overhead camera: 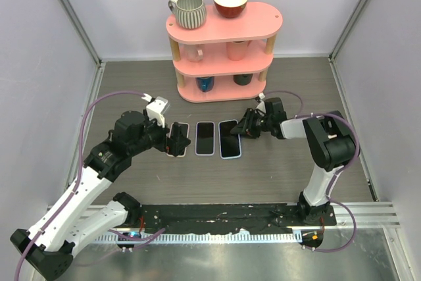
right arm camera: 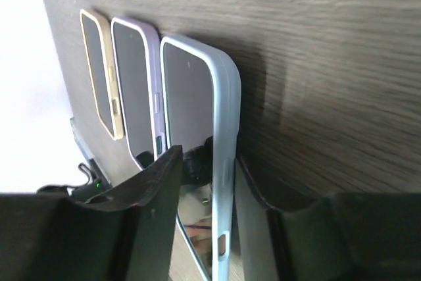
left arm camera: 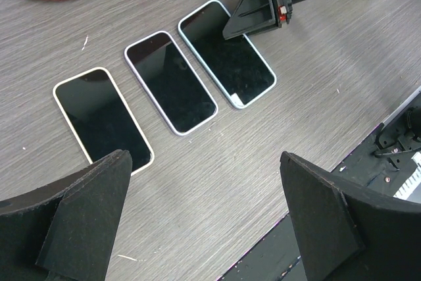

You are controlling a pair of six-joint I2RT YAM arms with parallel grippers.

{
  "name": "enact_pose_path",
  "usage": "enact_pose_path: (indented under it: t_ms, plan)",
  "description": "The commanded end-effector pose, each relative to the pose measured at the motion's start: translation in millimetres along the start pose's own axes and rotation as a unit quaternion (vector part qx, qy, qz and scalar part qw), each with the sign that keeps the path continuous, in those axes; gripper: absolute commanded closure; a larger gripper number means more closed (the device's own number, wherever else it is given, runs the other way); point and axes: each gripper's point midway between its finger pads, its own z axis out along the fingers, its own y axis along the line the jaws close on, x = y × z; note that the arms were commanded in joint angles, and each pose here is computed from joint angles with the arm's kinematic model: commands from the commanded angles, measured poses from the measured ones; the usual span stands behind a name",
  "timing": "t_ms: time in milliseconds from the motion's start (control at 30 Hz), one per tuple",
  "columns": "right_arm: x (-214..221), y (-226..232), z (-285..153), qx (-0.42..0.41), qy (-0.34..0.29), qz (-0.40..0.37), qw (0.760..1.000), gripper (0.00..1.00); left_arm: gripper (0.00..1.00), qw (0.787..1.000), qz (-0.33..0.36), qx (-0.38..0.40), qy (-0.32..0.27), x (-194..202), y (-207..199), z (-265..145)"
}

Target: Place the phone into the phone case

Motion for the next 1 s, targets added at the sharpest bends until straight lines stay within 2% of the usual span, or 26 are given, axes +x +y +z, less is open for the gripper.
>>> enact_pose_path:
  t_ms: [0, 167, 267, 300, 333, 367, 400, 467, 500, 600, 767, 867, 967]
  plan:
    - [-30.5, -1.9, -20.1, 0.051, -0.056, -0.044, 0.996, 0.53, 0.00, 1.000, 0.007, -0.006, -0.007, -4.2, 2.2, -0.7]
    - [-38.2, 1.7, -42.9, 0.096, -0.075, -0.045, 0.991, 0.49, 0.00, 1.000, 0.007, -0.009, -0.008, -4.4, 3.2, -0.7]
    - [-38.4, 17.8, -65.2, 0.102, -0.089, -0.049, 0.990, 0.43, 0.00, 1.000, 0.008, -0.015, -0.012, -5.9, 4.9, -2.0]
    - [-37.6, 22.9, -71.3, 0.101, -0.093, -0.052, 0.989, 0.25, 0.00, 1.000, 0.008, -0.017, -0.014, -6.3, 5.6, -2.4]
    - [-35.7, 34.1, -85.4, 0.099, -0.102, -0.060, 0.988, 0.11, 0.00, 1.000, 0.009, -0.018, -0.017, -7.4, 5.9, -2.7]
    - [-33.3, 37.3, -91.6, 0.108, -0.106, -0.075, 0.986, 0.07, 0.00, 1.000, 0.008, -0.019, -0.020, -8.1, 6.4, -3.1]
    - [-25.0, 35.6, -100.7, 0.129, -0.098, -0.079, 0.984, 0.07, 0.00, 0.999, 0.009, -0.022, -0.028, -10.8, 7.0, -5.8]
    - [-20.5, 55.7, -124.4, 0.139, -0.119, -0.119, 0.976, 0.07, 0.00, 0.999, 0.006, -0.018, -0.043, -15.7, 4.5, -8.4]
    - [-20.2, 52.8, -138.3, 0.170, -0.135, -0.120, 0.969, 0.07, 0.00, 0.998, 0.009, -0.007, -0.056, -19.8, 0.2, -12.4]
    - [-17.2, 82.4, -176.1, 0.164, -0.189, -0.141, 0.958, 0.06, 0.00, 0.996, 0.014, 0.013, -0.082, -26.3, -7.3, -18.4]
    - [-6.9, 127.6, -235.2, 0.096, -0.268, -0.189, 0.940, 0.05, 0.00, 0.989, 0.031, -0.013, -0.144, -42.3, -1.1, -43.8]
    - [0.2, 136.0, -260.1, 0.072, -0.314, -0.190, 0.927, 0.04, 0.00, 0.979, 0.031, -0.044, -0.198, -52.9, 8.3, -64.3]
    - [6.5, 131.5, -267.7, 0.069, -0.330, -0.193, 0.921, 0.04, 0.00, 0.968, 0.047, -0.038, -0.242, -55.6, 6.7, -77.5]
